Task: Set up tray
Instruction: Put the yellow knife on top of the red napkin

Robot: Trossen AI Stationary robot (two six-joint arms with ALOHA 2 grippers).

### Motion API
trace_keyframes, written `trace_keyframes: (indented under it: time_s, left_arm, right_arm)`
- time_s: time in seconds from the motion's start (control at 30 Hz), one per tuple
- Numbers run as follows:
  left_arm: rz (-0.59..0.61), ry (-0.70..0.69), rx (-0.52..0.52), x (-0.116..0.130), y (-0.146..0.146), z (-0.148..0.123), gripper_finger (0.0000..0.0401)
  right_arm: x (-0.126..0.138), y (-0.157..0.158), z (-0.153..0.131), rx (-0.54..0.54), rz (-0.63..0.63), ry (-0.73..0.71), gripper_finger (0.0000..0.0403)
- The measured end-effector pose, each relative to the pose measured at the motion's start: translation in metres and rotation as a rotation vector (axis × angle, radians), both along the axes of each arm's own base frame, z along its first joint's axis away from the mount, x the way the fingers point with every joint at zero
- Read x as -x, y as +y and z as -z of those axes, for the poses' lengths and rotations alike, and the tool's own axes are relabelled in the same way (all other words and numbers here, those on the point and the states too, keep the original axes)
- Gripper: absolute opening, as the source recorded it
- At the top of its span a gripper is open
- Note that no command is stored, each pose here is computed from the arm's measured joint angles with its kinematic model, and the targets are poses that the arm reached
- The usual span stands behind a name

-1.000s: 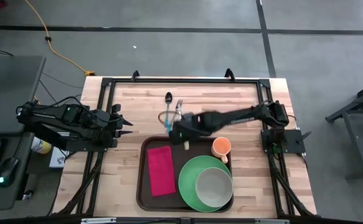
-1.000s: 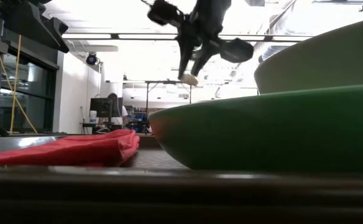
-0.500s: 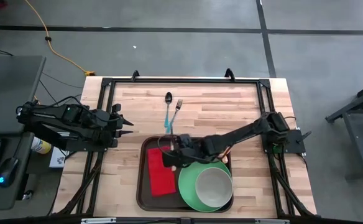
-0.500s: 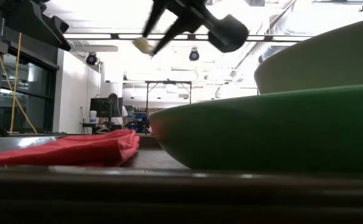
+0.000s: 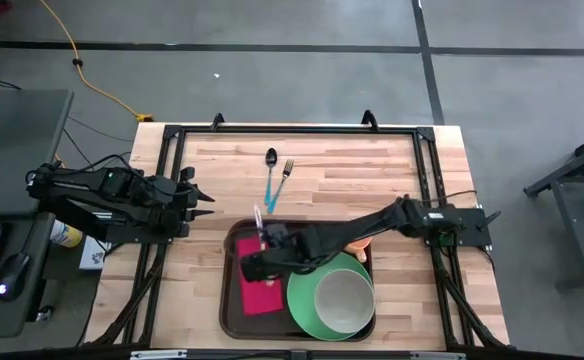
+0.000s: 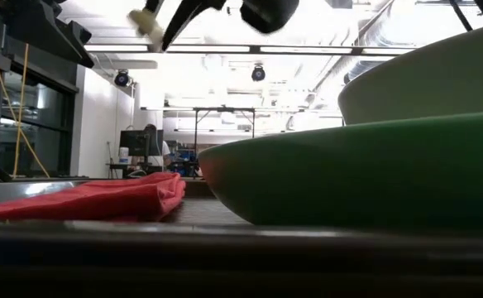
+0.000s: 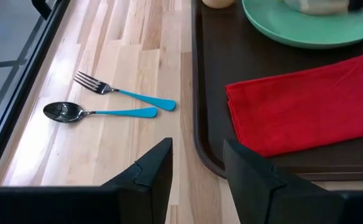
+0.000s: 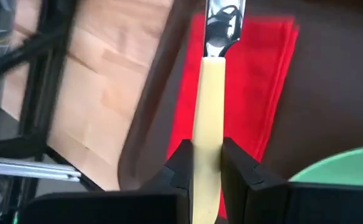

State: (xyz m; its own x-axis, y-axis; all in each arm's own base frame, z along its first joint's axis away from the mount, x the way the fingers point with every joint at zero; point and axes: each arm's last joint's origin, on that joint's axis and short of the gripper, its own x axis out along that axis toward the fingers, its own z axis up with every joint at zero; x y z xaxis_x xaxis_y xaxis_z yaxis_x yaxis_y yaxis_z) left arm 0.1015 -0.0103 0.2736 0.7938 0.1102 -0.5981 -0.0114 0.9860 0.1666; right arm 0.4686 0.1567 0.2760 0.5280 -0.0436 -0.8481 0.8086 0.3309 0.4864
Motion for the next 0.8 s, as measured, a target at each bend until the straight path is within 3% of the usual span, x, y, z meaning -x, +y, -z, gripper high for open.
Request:
trace_keyframes:
  time_s: [0.13,0.3,0.8]
  left_arm:
    - [0.000,0.001,0.001,0.000,0.000,0.000,0.0172]
    - [-0.002,0.000,0.003,0.000,0.000,0.000,0.0172]
    - [-0.002,0.000,0.002,0.000,0.000,0.000,0.0172]
  right_arm:
    - [-0.006,0.019,0.036,-0.114,0.020,0.005,0.0029]
    - [0.000,0.035,0.065,-0.155,0.047,0.083,0.0029]
    - [-0.014,0.021,0.081,-0.167,-0.012,0.078,0.0029]
